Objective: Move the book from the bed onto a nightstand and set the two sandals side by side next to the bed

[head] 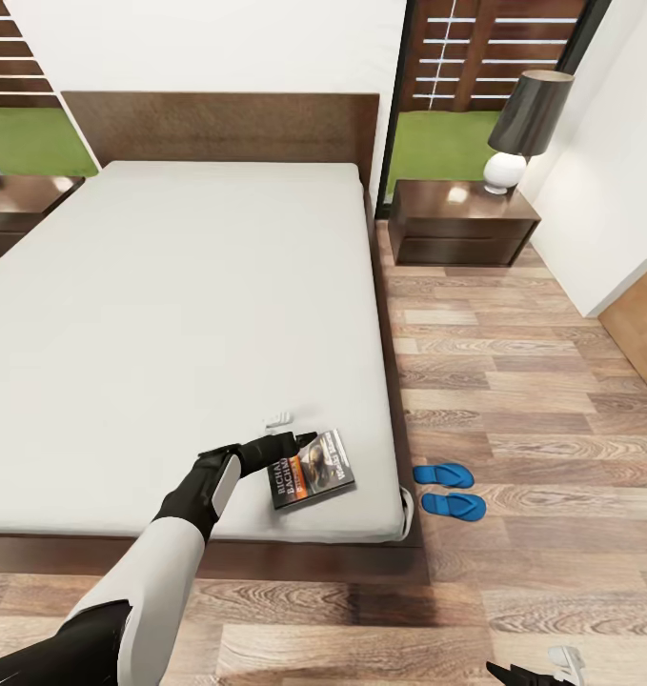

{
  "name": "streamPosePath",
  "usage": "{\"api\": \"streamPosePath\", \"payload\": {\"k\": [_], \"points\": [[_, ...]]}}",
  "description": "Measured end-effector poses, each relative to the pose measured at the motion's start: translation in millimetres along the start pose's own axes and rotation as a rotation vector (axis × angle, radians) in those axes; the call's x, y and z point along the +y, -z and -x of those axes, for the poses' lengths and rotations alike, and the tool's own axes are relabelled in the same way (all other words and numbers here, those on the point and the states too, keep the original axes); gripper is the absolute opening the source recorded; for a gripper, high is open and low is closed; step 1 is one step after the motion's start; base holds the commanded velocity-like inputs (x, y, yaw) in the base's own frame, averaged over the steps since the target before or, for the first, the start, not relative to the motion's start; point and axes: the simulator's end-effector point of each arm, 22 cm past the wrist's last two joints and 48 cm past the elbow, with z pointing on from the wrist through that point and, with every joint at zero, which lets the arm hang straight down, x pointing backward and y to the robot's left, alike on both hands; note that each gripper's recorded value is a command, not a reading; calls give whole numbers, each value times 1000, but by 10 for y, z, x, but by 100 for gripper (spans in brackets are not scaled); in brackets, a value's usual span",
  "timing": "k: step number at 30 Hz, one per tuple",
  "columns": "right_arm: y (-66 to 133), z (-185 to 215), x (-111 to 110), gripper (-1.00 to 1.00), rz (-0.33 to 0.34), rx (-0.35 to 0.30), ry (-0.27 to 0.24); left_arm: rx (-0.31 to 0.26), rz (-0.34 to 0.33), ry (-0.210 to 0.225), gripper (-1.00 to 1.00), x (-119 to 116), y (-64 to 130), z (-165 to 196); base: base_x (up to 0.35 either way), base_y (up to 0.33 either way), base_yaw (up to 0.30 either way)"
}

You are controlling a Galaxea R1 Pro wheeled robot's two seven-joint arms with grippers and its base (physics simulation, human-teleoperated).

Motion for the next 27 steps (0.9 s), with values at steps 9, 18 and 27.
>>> {"api": "streamPosePath", "payload": {"k": [9,18,27], "points": [[0,-1,-1,100,-1,0,0,0,0,1,100,2,1,1,0,0,0],[1,-3,-1,100,0,0,0,-1,0,2,100,3,2,4,0,0,0],[0,-1,0,100,0,0,0,-14,6,24,100,47,21,30,0,0,0]]}}
